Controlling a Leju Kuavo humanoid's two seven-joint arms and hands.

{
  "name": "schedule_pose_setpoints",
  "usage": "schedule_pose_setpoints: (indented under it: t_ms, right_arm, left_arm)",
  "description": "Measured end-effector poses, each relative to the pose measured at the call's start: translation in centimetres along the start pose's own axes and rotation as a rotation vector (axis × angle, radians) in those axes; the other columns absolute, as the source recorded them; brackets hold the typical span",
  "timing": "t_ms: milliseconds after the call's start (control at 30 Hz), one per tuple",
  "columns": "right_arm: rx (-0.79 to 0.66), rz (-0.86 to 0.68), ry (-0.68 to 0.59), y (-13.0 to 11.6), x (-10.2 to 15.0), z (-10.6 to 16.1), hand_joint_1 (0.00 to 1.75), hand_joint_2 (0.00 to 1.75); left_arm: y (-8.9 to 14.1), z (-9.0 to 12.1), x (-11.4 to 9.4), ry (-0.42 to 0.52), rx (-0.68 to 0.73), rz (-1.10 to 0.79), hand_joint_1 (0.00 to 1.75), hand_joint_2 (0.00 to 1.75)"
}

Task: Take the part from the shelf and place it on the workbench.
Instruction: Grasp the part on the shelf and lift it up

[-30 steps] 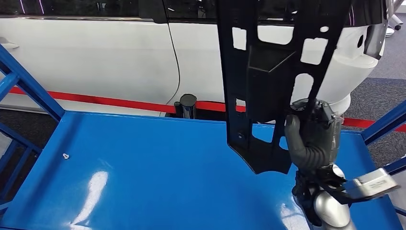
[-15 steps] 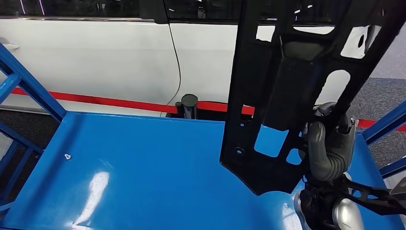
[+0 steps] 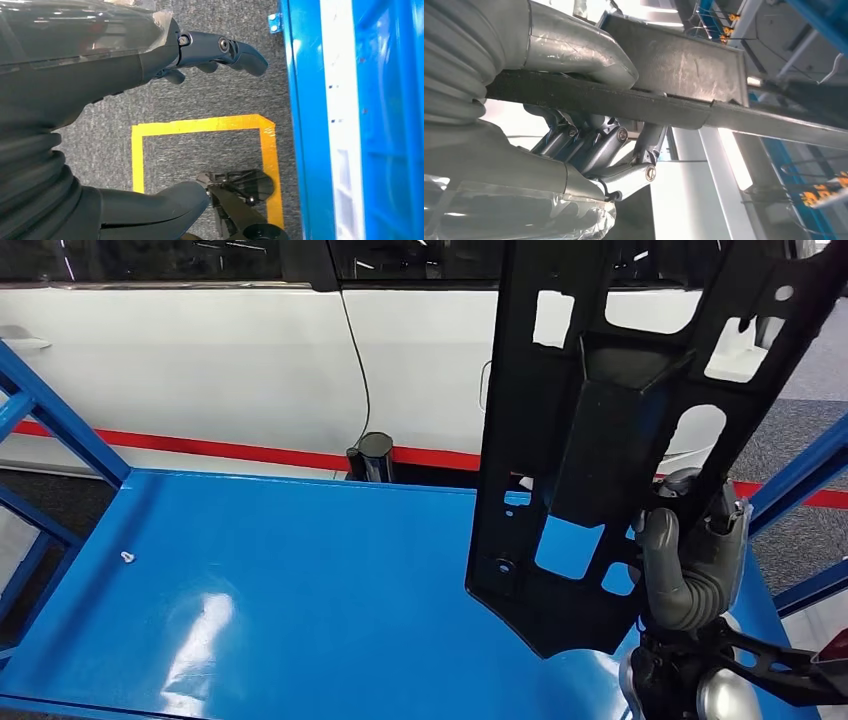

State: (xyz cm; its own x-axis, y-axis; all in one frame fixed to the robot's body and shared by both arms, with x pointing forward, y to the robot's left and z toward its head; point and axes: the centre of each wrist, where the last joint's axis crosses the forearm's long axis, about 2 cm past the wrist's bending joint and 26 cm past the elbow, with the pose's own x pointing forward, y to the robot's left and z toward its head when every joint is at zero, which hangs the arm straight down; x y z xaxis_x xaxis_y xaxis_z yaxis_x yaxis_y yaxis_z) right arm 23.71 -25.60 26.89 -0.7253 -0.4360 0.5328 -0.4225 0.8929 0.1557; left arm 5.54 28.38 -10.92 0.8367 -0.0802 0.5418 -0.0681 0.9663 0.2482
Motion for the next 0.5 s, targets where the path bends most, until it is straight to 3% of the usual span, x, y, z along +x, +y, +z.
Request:
schedule_pose_setpoints:
  t_ms: [500]
  right_arm:
    - [-0.013,0.024,-0.016,0.34,-0.13,0.16,1.75,1.75]
  left_arm:
    - [0.21,-0.20,0.29,0.001,0.012,-0.005,0.00,1.75]
